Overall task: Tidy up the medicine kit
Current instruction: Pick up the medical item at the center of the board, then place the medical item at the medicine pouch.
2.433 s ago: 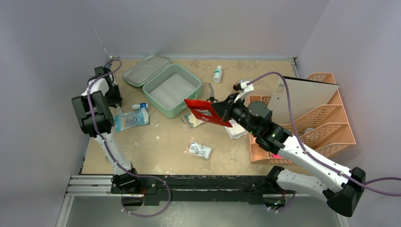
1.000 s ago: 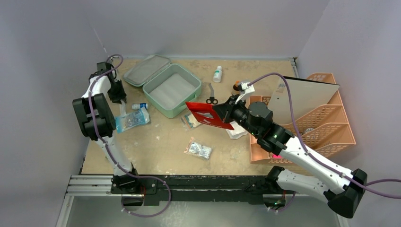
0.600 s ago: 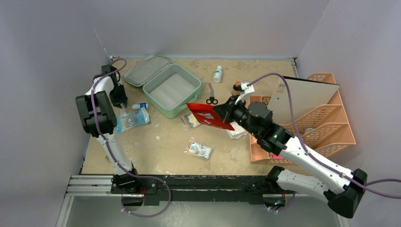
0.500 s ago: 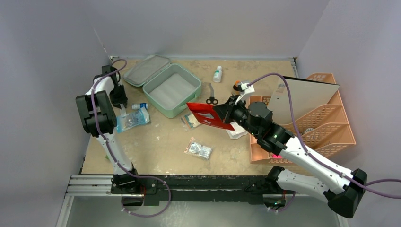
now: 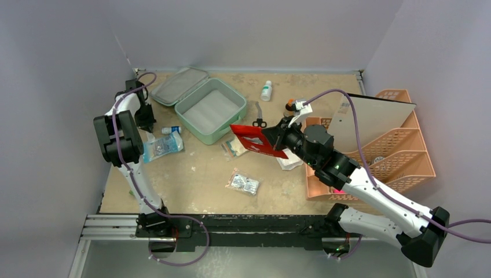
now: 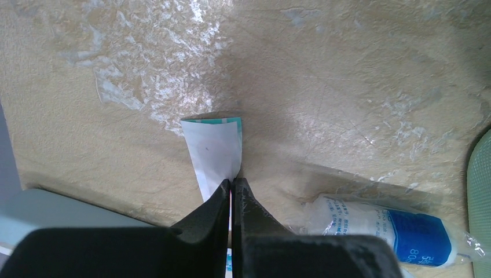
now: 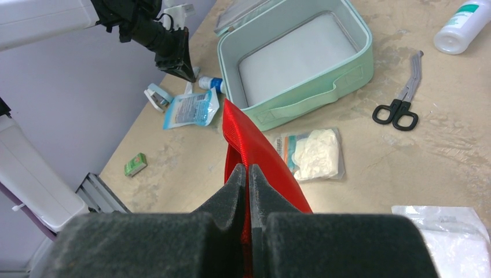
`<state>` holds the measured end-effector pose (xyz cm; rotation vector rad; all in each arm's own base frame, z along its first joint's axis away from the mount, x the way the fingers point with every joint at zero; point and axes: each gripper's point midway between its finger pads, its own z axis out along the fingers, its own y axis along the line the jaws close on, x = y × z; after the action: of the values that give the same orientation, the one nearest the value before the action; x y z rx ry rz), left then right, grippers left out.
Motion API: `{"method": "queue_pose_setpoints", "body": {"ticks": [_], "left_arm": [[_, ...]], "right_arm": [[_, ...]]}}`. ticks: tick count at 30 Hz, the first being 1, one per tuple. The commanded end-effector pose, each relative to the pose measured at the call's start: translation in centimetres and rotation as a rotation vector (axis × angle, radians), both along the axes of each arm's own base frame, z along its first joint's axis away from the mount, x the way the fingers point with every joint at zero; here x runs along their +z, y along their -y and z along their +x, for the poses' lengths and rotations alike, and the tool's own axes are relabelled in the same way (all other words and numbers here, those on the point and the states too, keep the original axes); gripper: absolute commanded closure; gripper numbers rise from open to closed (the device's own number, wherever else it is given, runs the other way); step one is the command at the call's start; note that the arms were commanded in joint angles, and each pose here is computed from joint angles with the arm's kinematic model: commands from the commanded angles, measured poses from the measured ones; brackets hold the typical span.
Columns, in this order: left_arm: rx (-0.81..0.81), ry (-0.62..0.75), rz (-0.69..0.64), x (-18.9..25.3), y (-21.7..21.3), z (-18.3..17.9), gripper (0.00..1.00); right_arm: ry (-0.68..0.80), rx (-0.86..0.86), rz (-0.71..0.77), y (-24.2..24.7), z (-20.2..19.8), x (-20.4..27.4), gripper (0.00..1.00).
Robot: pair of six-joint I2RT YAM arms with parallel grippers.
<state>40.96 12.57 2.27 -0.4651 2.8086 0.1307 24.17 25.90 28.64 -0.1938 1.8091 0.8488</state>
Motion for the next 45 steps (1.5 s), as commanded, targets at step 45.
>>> {"method": "queue_pose_setpoints", "body": {"ticks": [45], "left_arm": [[0.095,0.657,-1.301,27.9,23.7,-5.5,1.0]], "right_arm": [[0.301,-0.147,-0.024,-4.9,7.3,5.1,1.0]]}}
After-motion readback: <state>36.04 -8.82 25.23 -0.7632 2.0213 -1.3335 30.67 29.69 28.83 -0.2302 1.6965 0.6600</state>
